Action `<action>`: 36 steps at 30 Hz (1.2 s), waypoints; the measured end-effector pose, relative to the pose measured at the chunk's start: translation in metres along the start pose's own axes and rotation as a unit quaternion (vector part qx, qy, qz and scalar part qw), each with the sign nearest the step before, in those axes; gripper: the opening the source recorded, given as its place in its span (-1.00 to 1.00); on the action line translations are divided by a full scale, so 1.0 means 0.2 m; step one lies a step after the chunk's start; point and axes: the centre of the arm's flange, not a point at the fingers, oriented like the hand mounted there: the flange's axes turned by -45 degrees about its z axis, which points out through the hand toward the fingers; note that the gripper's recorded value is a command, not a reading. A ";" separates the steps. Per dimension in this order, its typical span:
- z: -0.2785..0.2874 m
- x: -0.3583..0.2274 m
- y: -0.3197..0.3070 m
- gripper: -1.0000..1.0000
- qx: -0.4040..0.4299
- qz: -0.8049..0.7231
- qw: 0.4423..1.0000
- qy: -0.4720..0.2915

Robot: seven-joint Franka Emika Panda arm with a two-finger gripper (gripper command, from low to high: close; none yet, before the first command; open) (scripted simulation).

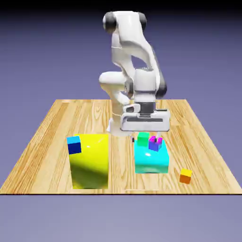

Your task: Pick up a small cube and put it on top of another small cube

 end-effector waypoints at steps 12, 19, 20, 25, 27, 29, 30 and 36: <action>0.52 -0.04 -0.46 0.00 0.002 0.079 0.978 -0.192; 0.70 -0.07 -0.70 0.00 0.007 0.135 0.947 -0.292; 0.72 -0.07 -0.73 0.00 0.008 0.143 0.941 -0.306; 1.01 -0.23 -0.82 0.00 0.011 0.164 0.927 -0.338; 1.04 -0.25 -0.82 -1.00 0.011 0.164 0.927 -0.338; 0.94 -0.19 -0.81 -1.00 0.012 0.165 0.926 -0.338; 0.84 -0.13 -0.80 -1.00 0.012 0.165 0.926 -0.338; 0.61 0.11 -0.58 -1.00 -0.028 0.223 0.925 -0.307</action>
